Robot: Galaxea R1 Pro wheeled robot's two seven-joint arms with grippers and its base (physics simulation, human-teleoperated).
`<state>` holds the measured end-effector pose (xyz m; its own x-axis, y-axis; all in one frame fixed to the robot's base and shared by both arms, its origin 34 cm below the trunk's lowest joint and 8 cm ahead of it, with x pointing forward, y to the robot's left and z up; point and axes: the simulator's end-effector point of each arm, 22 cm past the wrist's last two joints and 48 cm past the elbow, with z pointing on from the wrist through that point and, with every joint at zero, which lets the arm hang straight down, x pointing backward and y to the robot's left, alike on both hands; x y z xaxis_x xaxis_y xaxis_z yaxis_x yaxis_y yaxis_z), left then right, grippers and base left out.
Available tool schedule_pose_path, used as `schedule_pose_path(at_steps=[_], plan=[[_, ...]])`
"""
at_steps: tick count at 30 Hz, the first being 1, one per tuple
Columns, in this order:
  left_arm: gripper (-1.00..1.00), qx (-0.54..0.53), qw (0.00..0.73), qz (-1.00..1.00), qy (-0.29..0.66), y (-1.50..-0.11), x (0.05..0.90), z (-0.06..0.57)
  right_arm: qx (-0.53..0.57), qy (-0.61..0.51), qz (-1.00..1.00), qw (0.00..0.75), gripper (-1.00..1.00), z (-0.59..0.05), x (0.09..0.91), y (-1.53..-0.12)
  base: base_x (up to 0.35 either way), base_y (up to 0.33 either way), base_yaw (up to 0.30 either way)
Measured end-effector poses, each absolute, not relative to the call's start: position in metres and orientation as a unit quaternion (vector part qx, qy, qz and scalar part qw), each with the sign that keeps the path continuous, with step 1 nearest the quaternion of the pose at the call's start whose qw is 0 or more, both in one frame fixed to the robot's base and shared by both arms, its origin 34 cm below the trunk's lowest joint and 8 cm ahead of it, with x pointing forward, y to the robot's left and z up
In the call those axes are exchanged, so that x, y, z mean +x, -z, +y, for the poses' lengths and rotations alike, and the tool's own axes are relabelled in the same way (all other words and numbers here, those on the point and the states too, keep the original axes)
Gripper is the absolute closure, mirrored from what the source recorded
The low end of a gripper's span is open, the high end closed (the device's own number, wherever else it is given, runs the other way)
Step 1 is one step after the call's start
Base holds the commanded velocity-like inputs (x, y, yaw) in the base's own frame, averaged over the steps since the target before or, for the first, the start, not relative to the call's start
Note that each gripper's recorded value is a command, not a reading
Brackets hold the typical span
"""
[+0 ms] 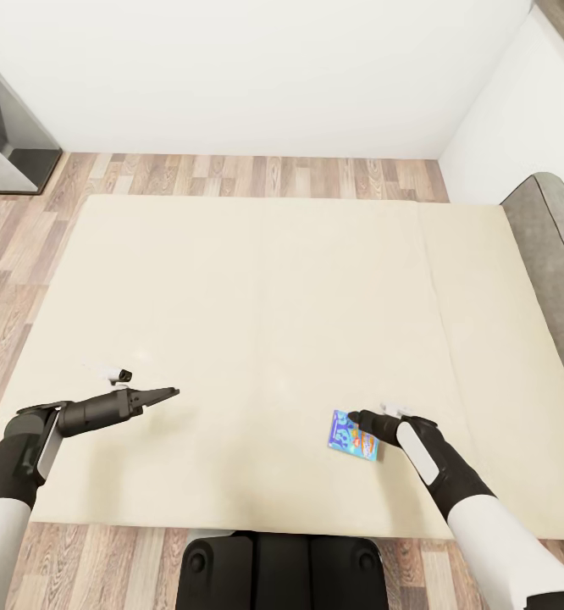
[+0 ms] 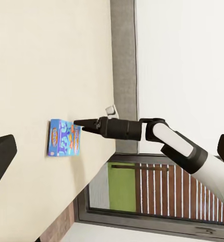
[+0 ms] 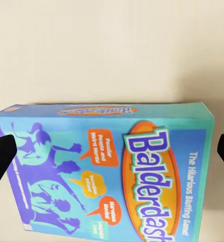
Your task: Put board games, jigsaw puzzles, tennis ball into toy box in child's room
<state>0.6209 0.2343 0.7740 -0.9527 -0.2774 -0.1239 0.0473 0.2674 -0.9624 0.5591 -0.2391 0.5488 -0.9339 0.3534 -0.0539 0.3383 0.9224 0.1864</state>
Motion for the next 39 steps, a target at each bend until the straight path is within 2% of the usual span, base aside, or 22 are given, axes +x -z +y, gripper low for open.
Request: schedule_pose_path(at_steps=[39], plan=[[-1.00,-0.073,0.135,0.785,0.601,-0.7739,0.6208,0.2344,0.145,-0.060,0.985,0.068,-1.00,-0.2422,0.5588,-0.5424,0.000,0.000,0.000]])
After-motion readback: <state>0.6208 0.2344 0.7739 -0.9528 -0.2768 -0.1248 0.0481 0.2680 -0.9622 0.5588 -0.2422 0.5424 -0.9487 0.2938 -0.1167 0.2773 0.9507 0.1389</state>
